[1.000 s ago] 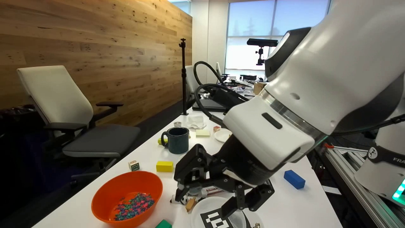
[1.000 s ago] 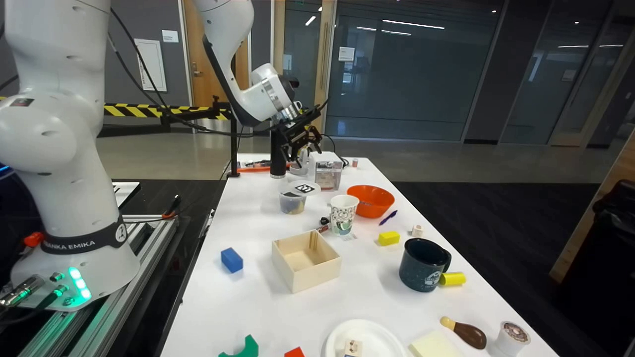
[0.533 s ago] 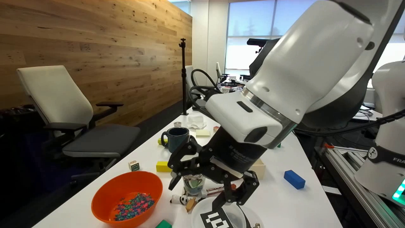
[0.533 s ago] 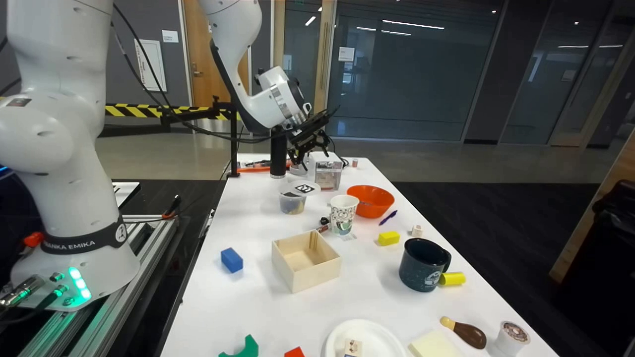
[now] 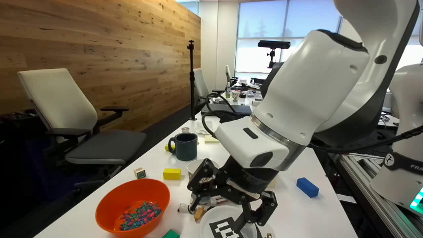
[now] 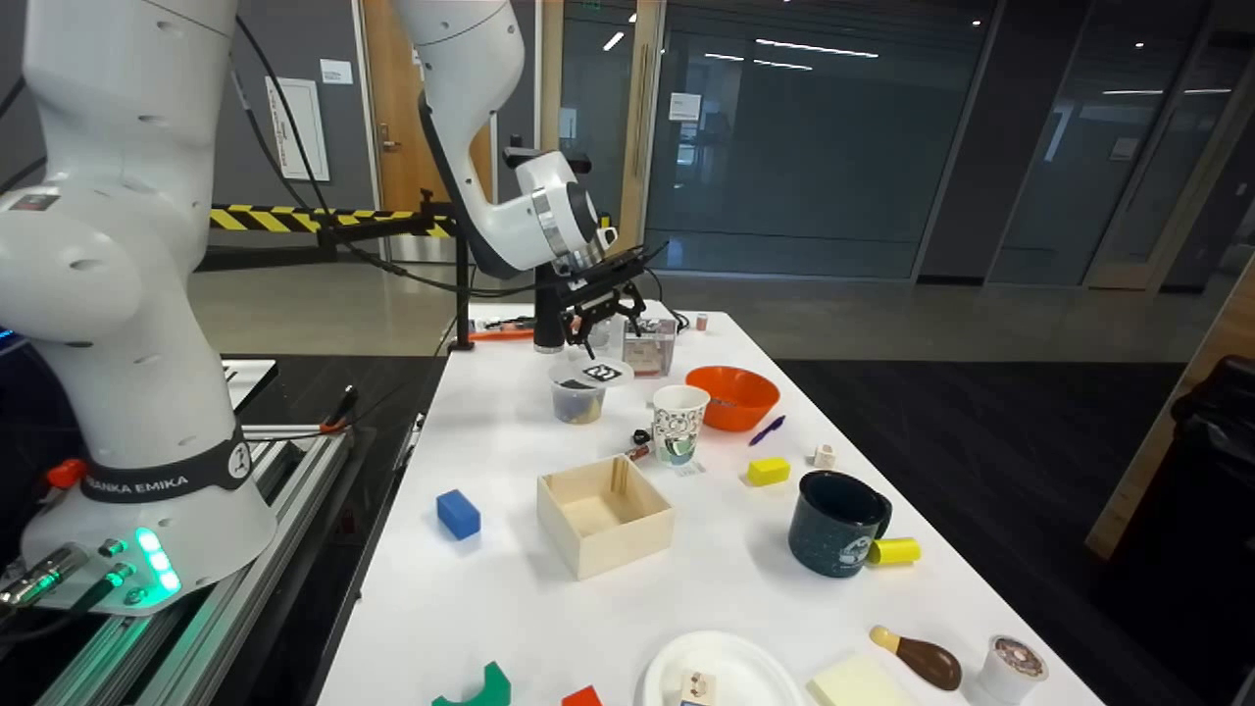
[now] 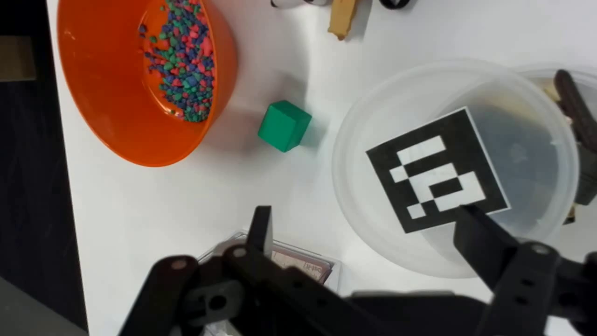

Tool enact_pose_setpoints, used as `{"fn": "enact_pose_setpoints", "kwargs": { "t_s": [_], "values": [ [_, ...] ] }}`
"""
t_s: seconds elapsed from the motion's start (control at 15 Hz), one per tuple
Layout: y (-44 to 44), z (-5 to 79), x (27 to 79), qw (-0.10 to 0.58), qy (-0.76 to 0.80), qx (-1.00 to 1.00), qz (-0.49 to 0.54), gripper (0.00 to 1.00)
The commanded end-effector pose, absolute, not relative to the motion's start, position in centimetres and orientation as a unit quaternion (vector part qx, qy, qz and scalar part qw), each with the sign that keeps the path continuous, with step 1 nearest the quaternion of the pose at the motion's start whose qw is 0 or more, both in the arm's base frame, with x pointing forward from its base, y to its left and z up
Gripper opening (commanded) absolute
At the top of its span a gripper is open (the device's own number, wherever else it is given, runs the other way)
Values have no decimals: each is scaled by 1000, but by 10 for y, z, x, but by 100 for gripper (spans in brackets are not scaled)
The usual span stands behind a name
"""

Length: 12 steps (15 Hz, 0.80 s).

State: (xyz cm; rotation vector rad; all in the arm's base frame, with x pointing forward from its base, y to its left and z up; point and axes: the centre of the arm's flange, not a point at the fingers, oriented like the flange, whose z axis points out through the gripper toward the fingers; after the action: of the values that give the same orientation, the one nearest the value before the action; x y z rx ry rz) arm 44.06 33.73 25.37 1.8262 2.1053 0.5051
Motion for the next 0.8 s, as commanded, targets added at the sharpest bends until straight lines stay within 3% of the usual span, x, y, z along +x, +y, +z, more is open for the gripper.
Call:
{"fn": "enact_pose_setpoints", "kwargs": {
  "t_s": [0.0, 0.73],
  "values": [
    [331, 266, 440, 117, 733, 645, 181, 100],
    [330, 277, 453, 116, 735, 642, 187, 100]
  ]
}}
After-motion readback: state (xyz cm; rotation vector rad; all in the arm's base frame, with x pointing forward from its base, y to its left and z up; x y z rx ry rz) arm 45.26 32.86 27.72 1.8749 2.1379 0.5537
